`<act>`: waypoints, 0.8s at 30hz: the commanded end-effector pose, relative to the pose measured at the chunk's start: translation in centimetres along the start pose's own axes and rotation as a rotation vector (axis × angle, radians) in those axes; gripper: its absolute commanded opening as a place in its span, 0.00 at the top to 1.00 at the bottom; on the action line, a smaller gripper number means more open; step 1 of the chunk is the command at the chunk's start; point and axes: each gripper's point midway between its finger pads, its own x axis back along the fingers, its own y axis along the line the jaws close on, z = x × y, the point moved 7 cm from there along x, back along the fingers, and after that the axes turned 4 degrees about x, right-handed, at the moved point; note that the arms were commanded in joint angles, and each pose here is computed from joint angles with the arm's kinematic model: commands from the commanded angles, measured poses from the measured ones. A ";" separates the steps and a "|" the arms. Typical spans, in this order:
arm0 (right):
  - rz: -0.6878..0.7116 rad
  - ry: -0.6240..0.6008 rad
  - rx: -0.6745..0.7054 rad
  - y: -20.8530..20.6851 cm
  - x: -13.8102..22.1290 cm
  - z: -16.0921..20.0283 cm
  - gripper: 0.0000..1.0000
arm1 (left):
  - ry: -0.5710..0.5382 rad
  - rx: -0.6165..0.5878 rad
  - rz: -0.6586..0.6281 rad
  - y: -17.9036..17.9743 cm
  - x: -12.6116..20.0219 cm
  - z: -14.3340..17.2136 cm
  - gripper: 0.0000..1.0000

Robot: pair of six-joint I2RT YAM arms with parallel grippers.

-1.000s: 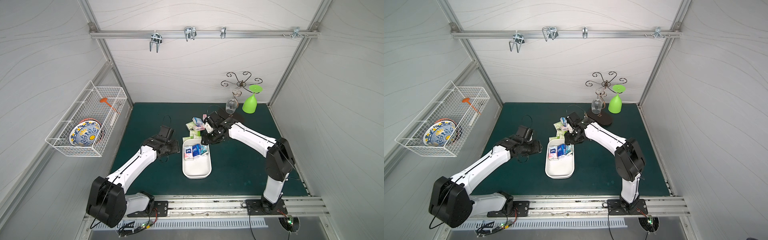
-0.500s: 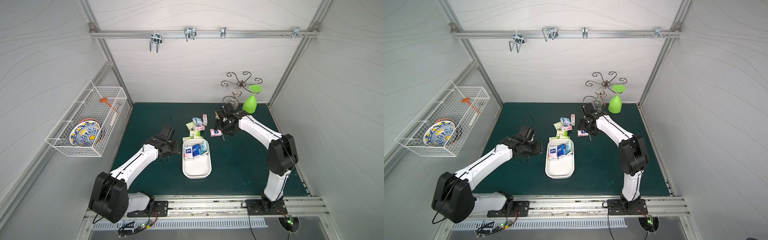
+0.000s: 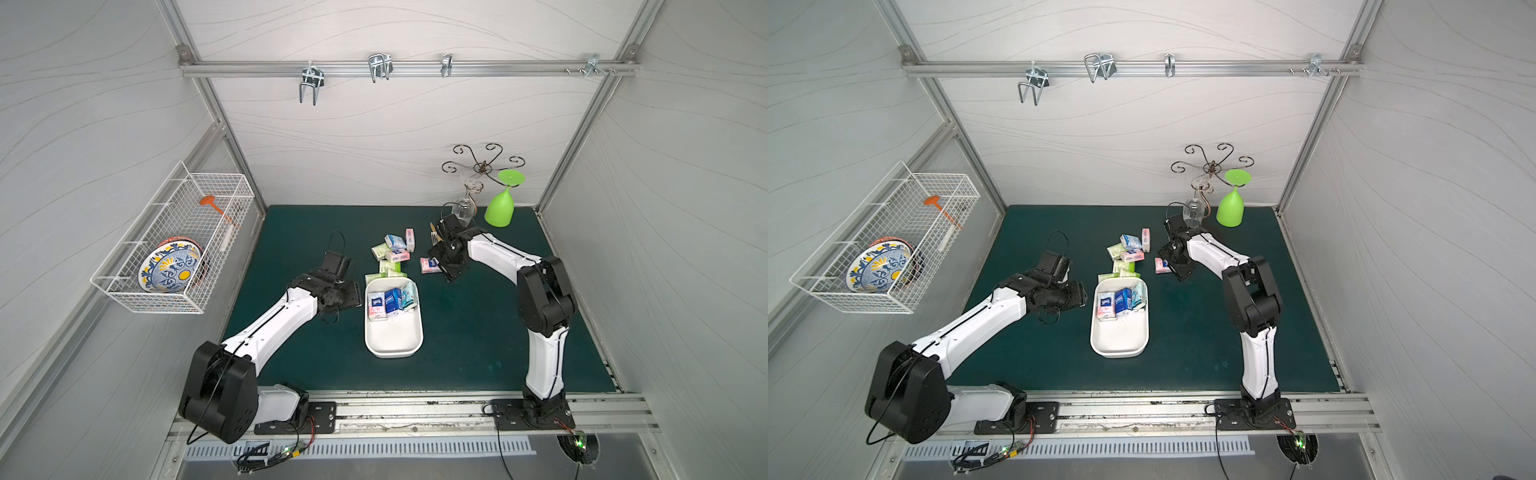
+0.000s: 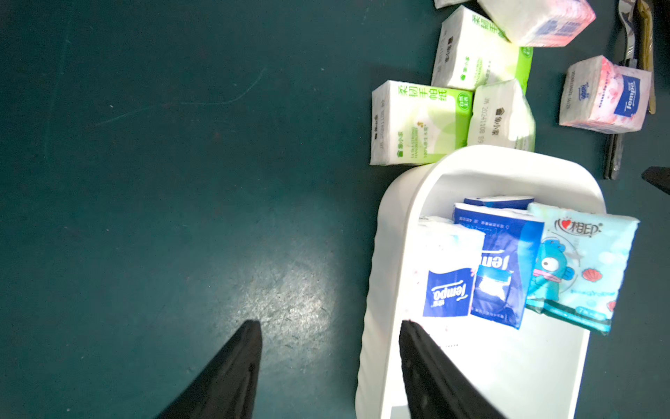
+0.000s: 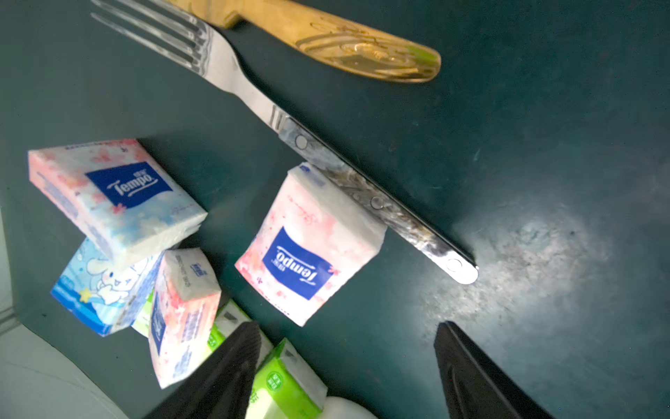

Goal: Put the pocket tissues into the storage box
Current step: Pick up the pocket tissues from the center of the board.

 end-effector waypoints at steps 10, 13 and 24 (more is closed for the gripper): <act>-0.036 -0.020 -0.138 2.1 -2.7 -0.4 0.21 | -0.059 0.009 0.050 -0.4 1.1 -0.6 0.35; -0.037 -0.025 -0.127 2.4 -3.0 -0.5 0.21 | -0.062 0.006 0.049 -0.4 1.2 -0.6 0.35; 0.048 -0.003 -0.198 1.5 -4.7 -0.1 0.30 | -0.062 0.010 0.047 -0.3 1.3 -0.5 0.35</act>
